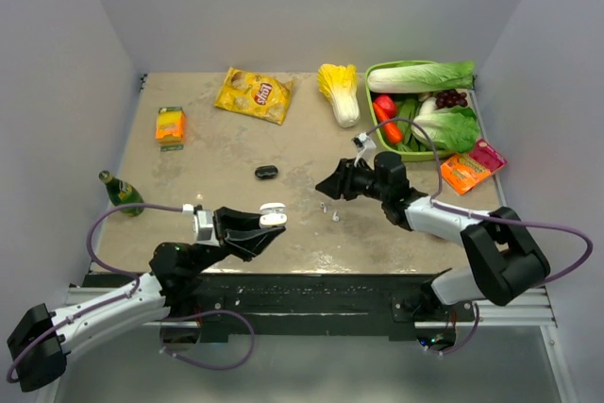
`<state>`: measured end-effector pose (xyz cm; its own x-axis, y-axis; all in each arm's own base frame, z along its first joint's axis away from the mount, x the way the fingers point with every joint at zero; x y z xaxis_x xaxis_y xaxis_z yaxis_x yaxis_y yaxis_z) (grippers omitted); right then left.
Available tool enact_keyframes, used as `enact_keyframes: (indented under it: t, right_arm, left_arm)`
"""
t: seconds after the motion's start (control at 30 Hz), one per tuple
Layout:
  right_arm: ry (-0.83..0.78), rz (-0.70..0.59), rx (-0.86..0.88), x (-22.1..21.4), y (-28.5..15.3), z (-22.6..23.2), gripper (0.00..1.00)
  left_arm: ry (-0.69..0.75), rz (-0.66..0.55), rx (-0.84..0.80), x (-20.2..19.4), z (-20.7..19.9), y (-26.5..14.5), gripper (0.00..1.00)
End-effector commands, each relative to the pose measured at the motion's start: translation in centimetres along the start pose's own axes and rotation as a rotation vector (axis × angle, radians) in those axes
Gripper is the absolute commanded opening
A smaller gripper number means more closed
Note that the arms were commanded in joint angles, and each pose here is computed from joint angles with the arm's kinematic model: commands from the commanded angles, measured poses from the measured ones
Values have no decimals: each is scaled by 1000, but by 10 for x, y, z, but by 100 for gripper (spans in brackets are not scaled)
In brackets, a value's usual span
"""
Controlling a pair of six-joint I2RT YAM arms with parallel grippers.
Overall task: Insert the wireless bluetooth earbuds into the charging case
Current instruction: Pick up the earbud from the center of the board.
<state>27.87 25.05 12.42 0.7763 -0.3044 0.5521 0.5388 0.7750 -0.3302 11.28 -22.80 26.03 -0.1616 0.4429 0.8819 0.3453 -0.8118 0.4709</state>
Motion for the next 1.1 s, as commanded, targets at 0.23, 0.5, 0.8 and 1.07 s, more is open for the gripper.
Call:
enact_keyframes:
  t: [0.23, 0.5, 0.8, 1.07]
  right_arm:
    - [-30, -52, -291, 25, -5, -27, 78]
    - [-142, -26, -568, 6, 4, -48, 69]
    - [-127, 35, -615, -13, 19, -53, 64]
    - [-138, 74, -619, -31, 29, -54, 59]
  left_arm:
    - [-25, 65, 26, -39, 1, -26, 0]
    - [-34, 64, 28, -41, 1, -27, 0]
    - [-48, 59, 32, -43, 1, -30, 0]
    - [-54, 63, 28, -45, 0, -32, 0]
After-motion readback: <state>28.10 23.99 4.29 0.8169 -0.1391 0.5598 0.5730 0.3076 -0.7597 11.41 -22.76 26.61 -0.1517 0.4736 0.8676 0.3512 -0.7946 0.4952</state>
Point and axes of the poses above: each gripper's point midway between its finger pads, its own y axis out along the fingers, its own z axis along the line the jaws close on, x = y × z, the point moved 2 cm from there along -y, back along the fingers, and after that the axes turned 11 degrees about y, right-handed, at the moved point
